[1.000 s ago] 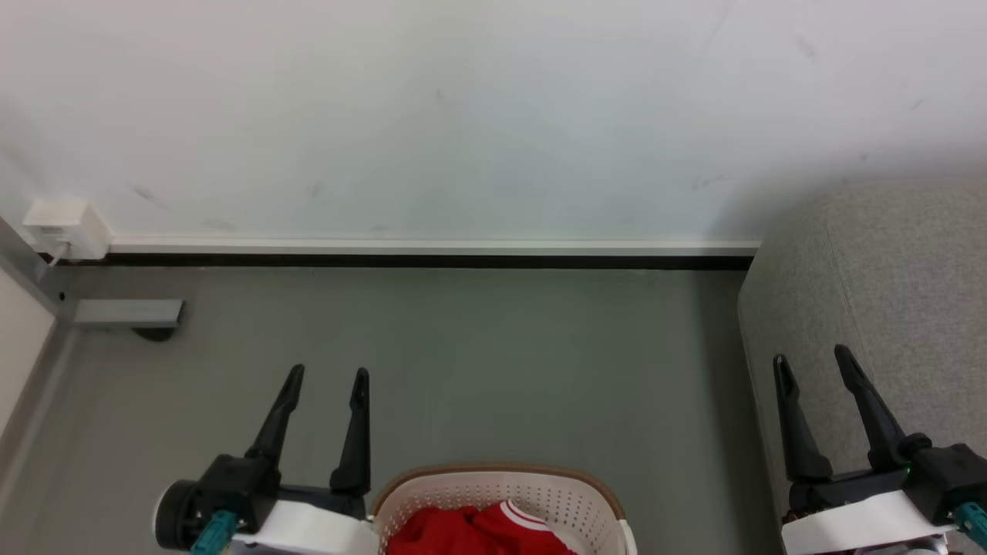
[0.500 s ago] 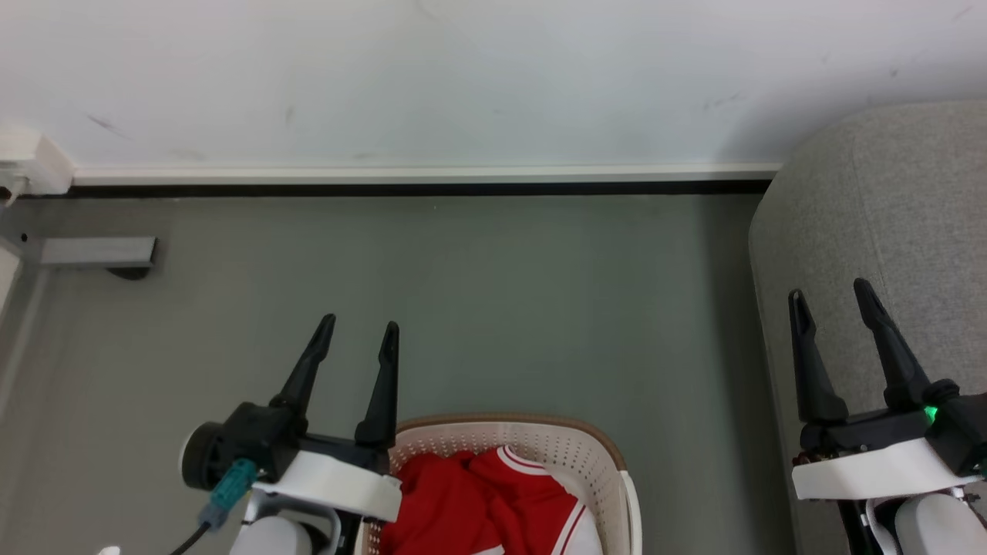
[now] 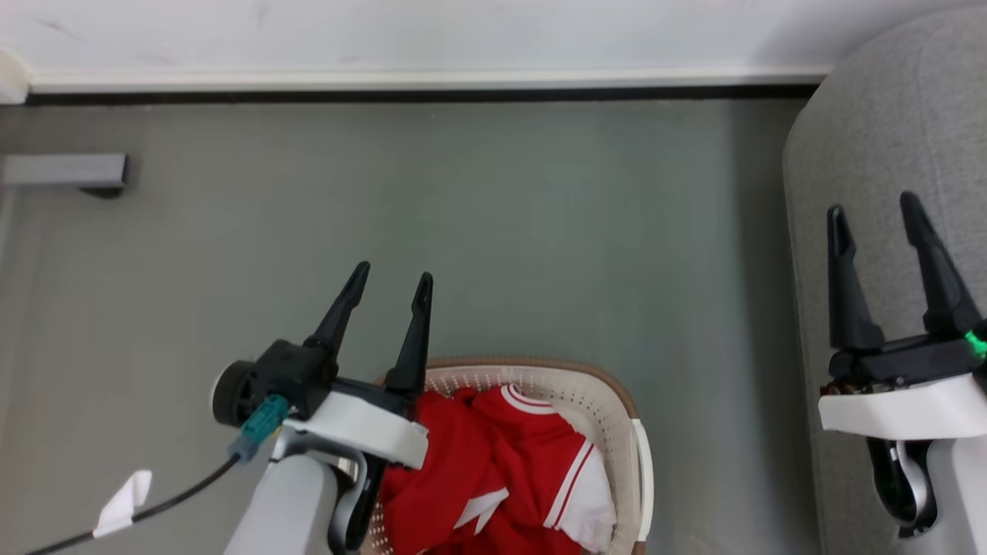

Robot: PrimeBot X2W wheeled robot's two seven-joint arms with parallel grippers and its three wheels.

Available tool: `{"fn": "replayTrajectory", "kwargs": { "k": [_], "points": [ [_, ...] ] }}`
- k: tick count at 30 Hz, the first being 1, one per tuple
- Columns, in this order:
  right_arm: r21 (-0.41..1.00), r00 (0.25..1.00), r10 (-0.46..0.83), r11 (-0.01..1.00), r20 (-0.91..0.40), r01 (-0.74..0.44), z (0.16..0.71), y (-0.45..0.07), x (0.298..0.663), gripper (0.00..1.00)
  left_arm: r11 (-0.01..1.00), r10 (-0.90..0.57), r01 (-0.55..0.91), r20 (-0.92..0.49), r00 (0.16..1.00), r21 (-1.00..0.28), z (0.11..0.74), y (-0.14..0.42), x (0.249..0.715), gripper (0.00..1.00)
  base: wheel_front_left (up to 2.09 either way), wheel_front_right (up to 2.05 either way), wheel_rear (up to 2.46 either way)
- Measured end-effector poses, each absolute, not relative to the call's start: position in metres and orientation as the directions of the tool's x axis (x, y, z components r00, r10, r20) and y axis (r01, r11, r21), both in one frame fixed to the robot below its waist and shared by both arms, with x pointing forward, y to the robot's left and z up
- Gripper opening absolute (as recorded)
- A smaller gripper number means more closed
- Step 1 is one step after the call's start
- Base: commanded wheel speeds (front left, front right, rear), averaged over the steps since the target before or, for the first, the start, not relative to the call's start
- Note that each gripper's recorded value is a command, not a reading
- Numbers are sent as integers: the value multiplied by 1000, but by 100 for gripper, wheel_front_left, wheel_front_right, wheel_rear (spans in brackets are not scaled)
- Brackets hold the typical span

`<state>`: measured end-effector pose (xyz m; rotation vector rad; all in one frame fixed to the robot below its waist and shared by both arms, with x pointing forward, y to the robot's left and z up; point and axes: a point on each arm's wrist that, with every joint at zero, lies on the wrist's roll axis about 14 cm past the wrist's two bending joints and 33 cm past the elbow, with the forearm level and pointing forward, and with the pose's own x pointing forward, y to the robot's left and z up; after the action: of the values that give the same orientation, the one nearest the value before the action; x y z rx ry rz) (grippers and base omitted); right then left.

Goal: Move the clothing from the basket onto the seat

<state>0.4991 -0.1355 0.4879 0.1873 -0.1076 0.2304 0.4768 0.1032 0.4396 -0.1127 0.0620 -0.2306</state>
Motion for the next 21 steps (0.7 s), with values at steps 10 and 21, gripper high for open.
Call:
{"fn": "replayTrajectory", "kwargs": {
  "k": [10,21],
  "points": [
    [166,969,213,958,126,-233,469,-139,530,100,944,-313,287,-166,935,-166,386,84,490,100,0,0,0],
    [162,970,204,961,129,-223,448,-144,557,100,909,-413,343,-394,821,-238,300,61,473,100,0,0,0]
  ]
}}
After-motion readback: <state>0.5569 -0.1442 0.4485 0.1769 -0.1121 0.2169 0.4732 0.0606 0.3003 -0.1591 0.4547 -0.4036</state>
